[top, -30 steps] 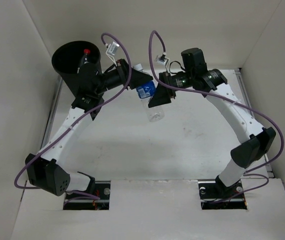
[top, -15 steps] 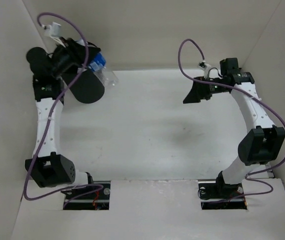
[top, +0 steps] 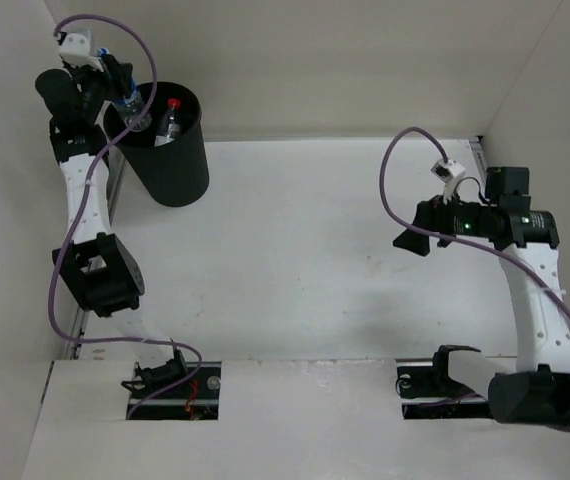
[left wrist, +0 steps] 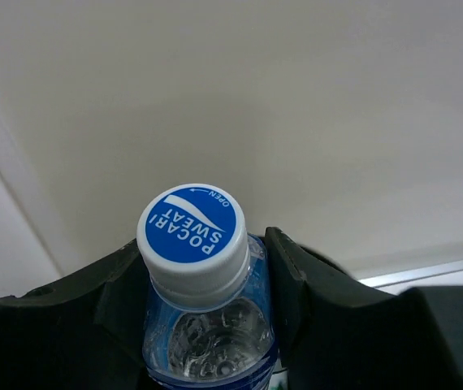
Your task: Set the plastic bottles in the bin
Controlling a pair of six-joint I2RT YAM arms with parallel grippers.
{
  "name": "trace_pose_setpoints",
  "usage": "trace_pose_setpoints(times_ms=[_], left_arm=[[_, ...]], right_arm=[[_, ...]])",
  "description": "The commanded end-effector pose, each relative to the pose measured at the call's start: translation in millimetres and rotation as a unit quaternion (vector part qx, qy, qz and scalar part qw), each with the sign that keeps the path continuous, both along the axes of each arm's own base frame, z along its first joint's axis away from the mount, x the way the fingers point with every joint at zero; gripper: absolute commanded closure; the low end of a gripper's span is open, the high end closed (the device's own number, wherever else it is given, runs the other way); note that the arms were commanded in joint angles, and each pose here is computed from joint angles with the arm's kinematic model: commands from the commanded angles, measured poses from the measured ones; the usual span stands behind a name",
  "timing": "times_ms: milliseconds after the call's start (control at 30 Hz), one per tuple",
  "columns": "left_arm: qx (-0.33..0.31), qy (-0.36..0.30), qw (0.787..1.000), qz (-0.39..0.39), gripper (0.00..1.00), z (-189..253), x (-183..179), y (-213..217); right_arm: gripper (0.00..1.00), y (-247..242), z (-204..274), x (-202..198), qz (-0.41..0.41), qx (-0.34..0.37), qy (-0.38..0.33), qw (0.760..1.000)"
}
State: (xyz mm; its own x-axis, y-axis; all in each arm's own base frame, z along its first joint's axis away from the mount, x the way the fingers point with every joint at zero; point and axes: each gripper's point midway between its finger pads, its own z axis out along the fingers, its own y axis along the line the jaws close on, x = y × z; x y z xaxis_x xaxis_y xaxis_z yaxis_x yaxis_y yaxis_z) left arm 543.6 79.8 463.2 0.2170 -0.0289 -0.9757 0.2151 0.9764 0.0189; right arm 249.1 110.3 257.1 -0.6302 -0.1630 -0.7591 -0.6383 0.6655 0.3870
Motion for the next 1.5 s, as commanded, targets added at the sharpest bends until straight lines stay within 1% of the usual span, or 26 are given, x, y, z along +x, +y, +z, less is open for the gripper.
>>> trace_pose_setpoints(times_ms=[0, 33, 67, 100, 133, 200, 233, 300, 400, 500, 567, 633, 767, 867, 967, 1000, 1067, 1133, 1300, 1400, 1467], left_arm=[[0.106, -0.041, 0.992, 0.052, 0.94, 10.1, 15.3, 8.1], [0.115, -0.033, 0.991, 0.054, 0.9, 0.1, 20.9, 8.4], [0.12, -0.023, 0.991, 0.056, 0.84, -9.9, 25.6, 9.3], [0.119, -0.017, 0.991, 0.056, 0.75, -15.3, 28.2, 10.3], [0.117, -0.012, 0.991, 0.057, 0.58, -19.3, 29.8, 11.2], [0.106, -0.012, 0.992, 0.064, 0.13, -18.0, 28.3, 13.4], [0.096, -0.013, 0.993, 0.07, 0.0, -15.6, 26.3, 14.5], [0.072, -0.018, 0.995, 0.073, 0.0, -2.3, 16.6, 13.3], [0.044, -0.042, 0.994, 0.086, 0.0, 32.6, -13.8, 11.7], [0.024, -0.06, 0.99, 0.127, 0.0, 67.0, -61.0, 18.2], [0.018, -0.048, 0.987, 0.153, 0.0, 76.7, -94.5, 24.2], [0.012, -0.021, 0.984, 0.179, 0.0, 78.0, -130.0, 32.9], [0.005, 0.049, 0.981, 0.187, 0.0, 52.1, -197.6, 24.9], [0.006, 0.068, 0.982, 0.175, 0.0, 22.3, -243.3, 4.8], [-0.001, 0.085, 0.983, 0.166, 0.0, -13.9, -274.9, -12.3], [-0.01, 0.101, 0.981, 0.164, 0.0, -29.5, -282.1, -16.1], [-0.034, 0.134, 0.979, 0.152, 0.0, -57.1, -291.2, -24.6], [-0.046, 0.164, 0.975, 0.14, 0.0, -80.5, -295.4, -31.2], [-0.035, 0.2, 0.971, 0.124, 0.0, -107.5, -302.4, -41.0], [-0.031, 0.223, 0.966, 0.126, 0.0, -118.9, -306.6, -40.8], [-0.025, 0.23, 0.965, 0.126, 0.0, -122.5, -310.7, -41.8]], right_arm=[[0.0, -7.1, 15.2, -10.1, -0.018, 0.006, -0.035, 0.999], [0.0, -8.9, 19.0, -14.5, -0.024, 0.007, -0.042, 0.999], [0.0, -11.0, 23.6, -18.1, -0.032, 0.007, -0.051, 0.998], [0.0, -12.4, 27.4, -21.8, -0.041, 0.009, -0.057, 0.998], [0.0, -14.4, 30.9, -24.1, -0.05, 0.009, -0.064, 0.997], [0.0, -20.8, 35.6, -25.5, -0.075, 0.003, -0.078, 0.994], [0.0, -25.9, 36.5, -23.4, -0.096, -0.001, -0.08, 0.992], [0.0, -34.6, 37.4, -17.0, -0.138, -0.01, -0.078, 0.987], [0.0, -42.3, 38.8, -12.2, -0.176, -0.014, -0.068, 0.982], [0.0, -47.0, 50.3, -10.3, -0.201, -0.008, -0.076, 0.977], [0.0, -56.7, 59.3, -4.9, -0.234, -0.012, -0.085, 0.968], [0.0, -64.1, 64.9, -0.4, -0.256, -0.022, -0.088, 0.962], [0.0, -75.2, 76.5, 4.6, -0.288, -0.037, -0.091, 0.953], [0.0, -75.4, 85.3, 8.5, -0.303, -0.019, -0.084, 0.949], [0.0, -83.9, 98.5, 13.6, -0.333, -0.001, -0.106, 0.937], [0.0, -86.2, 101.4, 15.6, -0.341, 0.003, -0.109, 0.934], [0.0, -92.7, 104.1, 20.9, -0.359, -0.001, -0.102, 0.928], [0.0, -105.0, 102.2, 25.6, -0.383, -0.019, -0.1, 0.918], [0.0, -146.9, 81.6, 29.8, -0.446, -0.11, -0.107, 0.882], [0.0, -151.4, 67.4, 23.8, -0.453, -0.135, -0.103, 0.875], [0.0, -149.4, 61.9, 18.3, -0.45, -0.137, -0.108, 0.876]])
